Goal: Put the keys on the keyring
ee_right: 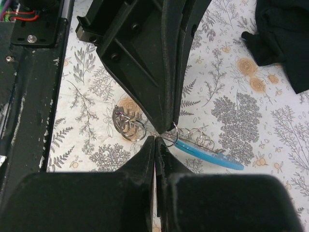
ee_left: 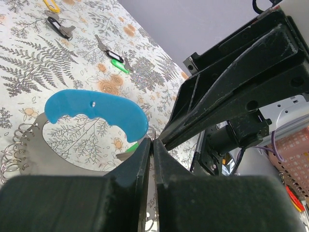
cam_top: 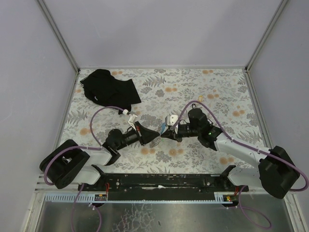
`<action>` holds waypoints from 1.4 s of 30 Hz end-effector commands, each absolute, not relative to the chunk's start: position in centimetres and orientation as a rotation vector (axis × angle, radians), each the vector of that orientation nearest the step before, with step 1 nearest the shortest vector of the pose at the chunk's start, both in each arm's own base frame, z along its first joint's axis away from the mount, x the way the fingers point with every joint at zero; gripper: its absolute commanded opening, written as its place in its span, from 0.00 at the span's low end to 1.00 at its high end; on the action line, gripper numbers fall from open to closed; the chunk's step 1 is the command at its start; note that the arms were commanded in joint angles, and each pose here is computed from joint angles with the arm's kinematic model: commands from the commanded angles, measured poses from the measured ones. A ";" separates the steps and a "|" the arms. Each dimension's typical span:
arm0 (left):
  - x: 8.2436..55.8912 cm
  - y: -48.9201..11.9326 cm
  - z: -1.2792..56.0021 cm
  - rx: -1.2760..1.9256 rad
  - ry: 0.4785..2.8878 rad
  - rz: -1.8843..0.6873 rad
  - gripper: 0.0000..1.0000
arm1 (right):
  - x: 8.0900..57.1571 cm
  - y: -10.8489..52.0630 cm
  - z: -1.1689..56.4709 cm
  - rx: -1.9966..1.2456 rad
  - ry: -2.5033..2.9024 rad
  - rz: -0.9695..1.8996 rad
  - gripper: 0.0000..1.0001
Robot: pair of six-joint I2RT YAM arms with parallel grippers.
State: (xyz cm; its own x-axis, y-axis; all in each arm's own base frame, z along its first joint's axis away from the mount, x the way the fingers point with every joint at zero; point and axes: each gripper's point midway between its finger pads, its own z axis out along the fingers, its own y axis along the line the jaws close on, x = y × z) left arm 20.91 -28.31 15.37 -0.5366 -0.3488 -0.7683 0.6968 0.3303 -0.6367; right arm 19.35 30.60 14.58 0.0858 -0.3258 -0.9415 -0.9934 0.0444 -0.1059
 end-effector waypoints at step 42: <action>19.6 -29.5 16.8 1.009 1.354 -1.331 0.35 | 20.0 30.4 20.0 -1.633 1.220 0.753 0.00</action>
